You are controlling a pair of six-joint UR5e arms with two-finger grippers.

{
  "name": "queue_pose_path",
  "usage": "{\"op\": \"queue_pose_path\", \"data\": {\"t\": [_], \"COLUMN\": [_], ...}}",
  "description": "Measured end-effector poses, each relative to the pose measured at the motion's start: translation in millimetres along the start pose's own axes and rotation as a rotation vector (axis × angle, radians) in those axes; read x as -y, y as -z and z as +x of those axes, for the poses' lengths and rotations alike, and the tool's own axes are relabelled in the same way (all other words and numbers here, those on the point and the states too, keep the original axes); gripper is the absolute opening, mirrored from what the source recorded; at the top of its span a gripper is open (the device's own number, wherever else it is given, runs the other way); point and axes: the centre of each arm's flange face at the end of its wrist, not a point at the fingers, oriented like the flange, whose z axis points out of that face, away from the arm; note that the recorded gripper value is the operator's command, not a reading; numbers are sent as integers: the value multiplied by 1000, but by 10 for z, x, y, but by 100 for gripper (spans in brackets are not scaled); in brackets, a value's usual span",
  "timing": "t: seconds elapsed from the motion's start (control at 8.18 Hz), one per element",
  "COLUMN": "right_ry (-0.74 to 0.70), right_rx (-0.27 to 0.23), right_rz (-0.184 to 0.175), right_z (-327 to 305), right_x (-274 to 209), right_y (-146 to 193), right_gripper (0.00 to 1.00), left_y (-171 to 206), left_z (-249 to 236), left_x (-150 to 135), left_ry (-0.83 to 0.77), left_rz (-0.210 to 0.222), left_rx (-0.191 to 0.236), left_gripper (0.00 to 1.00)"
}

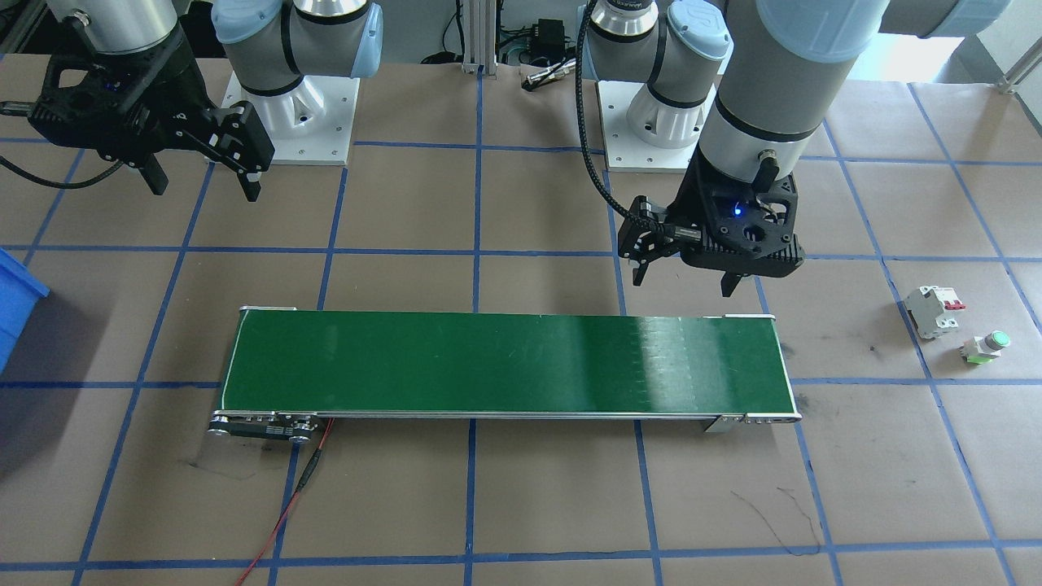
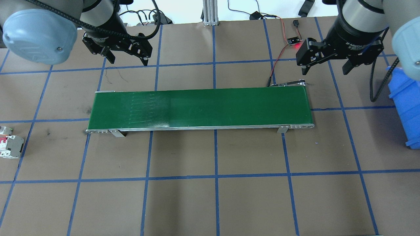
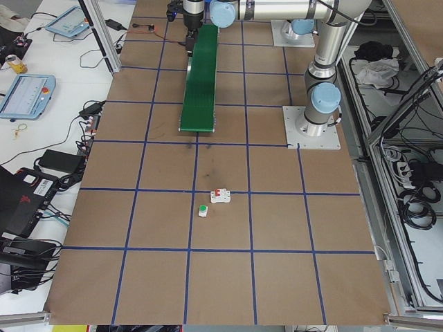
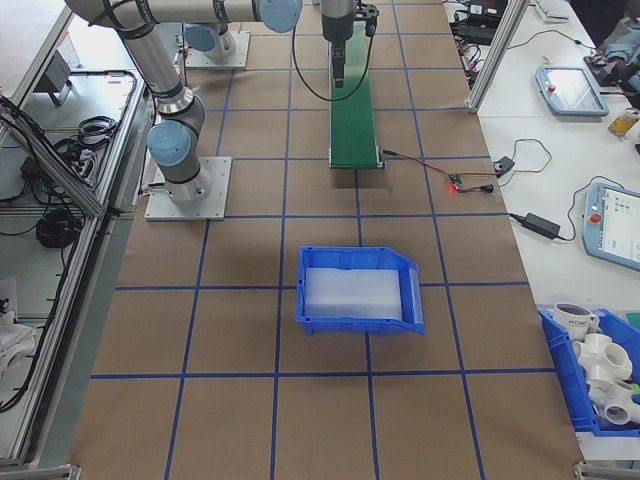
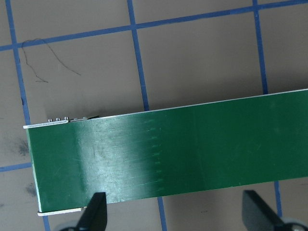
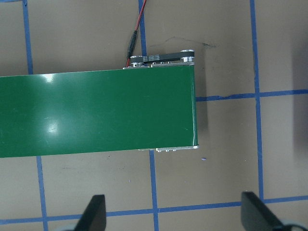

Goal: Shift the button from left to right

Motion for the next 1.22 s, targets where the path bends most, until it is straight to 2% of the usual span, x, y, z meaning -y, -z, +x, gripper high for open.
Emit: {"op": "queue_pose_path", "data": {"t": [0.37, 0.61, 0.98, 1.22], "right_ry": [0, 0, 0, 0], "right_rx": [0, 0, 0, 0], "right_rz": [0, 0, 1, 1], "right_z": [0, 1, 0, 0], "right_x": [0, 0, -2, -2], "right_y": [-1, -1, 4, 3], "right_gripper": [100, 100, 100, 100], "left_y": [101, 120, 12, -45], "left_z": [-34, -330, -1629, -2641], "left_x": [-18, 10, 2, -199], "left_ry": [-6, 18, -19, -103], "left_rz": [17, 16, -3, -21], "left_rx": [-6, 6, 24, 41], "left_gripper": [100, 100, 100, 100]}}
